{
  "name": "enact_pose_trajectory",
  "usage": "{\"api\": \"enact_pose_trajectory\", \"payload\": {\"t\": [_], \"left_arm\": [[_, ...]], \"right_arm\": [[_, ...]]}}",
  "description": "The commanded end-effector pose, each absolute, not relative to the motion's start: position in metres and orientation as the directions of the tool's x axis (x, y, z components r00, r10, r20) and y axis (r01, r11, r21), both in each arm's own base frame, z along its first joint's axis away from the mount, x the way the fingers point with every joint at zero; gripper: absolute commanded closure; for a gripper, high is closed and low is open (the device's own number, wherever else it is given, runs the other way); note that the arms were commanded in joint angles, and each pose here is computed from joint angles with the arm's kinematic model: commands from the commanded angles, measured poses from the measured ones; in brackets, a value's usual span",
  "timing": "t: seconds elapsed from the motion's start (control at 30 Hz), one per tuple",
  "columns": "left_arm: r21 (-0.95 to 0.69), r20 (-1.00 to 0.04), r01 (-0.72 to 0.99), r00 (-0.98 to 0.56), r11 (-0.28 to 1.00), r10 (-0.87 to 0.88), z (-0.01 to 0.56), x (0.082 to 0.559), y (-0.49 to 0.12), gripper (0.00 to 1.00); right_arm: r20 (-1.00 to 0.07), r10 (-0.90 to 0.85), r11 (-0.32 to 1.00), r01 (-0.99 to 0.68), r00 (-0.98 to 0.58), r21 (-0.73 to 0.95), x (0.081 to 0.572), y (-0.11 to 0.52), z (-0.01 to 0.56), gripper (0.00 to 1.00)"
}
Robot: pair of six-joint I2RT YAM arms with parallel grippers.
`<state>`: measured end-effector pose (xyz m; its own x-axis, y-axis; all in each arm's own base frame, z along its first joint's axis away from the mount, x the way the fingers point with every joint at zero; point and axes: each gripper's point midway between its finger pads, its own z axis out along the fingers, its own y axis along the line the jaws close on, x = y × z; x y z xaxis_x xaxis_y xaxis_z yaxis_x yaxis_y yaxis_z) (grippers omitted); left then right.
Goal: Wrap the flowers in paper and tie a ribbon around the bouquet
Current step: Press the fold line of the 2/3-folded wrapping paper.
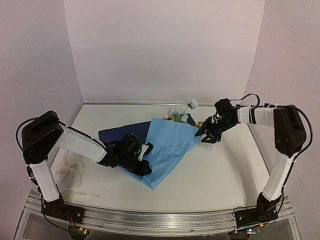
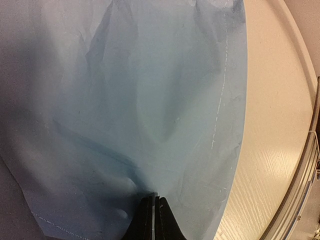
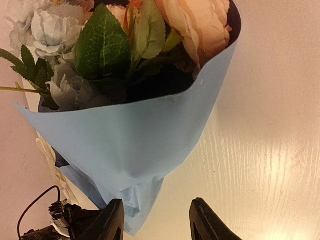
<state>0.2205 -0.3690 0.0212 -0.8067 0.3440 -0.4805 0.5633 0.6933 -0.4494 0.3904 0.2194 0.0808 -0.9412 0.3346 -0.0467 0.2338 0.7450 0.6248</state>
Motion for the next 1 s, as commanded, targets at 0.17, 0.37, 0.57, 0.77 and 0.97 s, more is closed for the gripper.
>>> {"api": "enact_pose_trajectory", "payload": {"t": [0.17,0.37,0.57,0.77,0.97], "left_arm": [[-0.427,-0.448,0.546,-0.820,0.721,0.357,0.009,0.222,-0.363,0.96],[-0.426,-0.439,0.541,-0.824,0.725,0.358,0.006,0.222,-0.360,0.96],[-0.427,-0.436,0.538,-0.827,0.727,0.355,0.006,0.224,-0.359,0.96],[-0.429,-0.427,0.537,-0.829,0.726,0.361,0.003,0.223,-0.360,0.96],[-0.431,-0.410,0.532,-0.835,0.729,0.367,-0.004,0.221,-0.359,0.97]], "right_arm": [[-0.285,0.282,0.810,0.069,-0.916,0.582,0.427,0.208,0.061,0.51],[-0.318,0.299,0.808,0.061,-0.900,0.586,0.443,0.208,0.052,0.49],[-0.358,0.344,0.805,0.077,-0.868,0.588,0.459,0.203,0.047,0.57],[-0.325,0.389,0.776,0.117,-0.862,0.620,0.466,0.201,0.048,0.86],[-0.301,0.422,0.758,0.151,-0.855,0.635,0.469,0.194,0.050,1.00]]}}
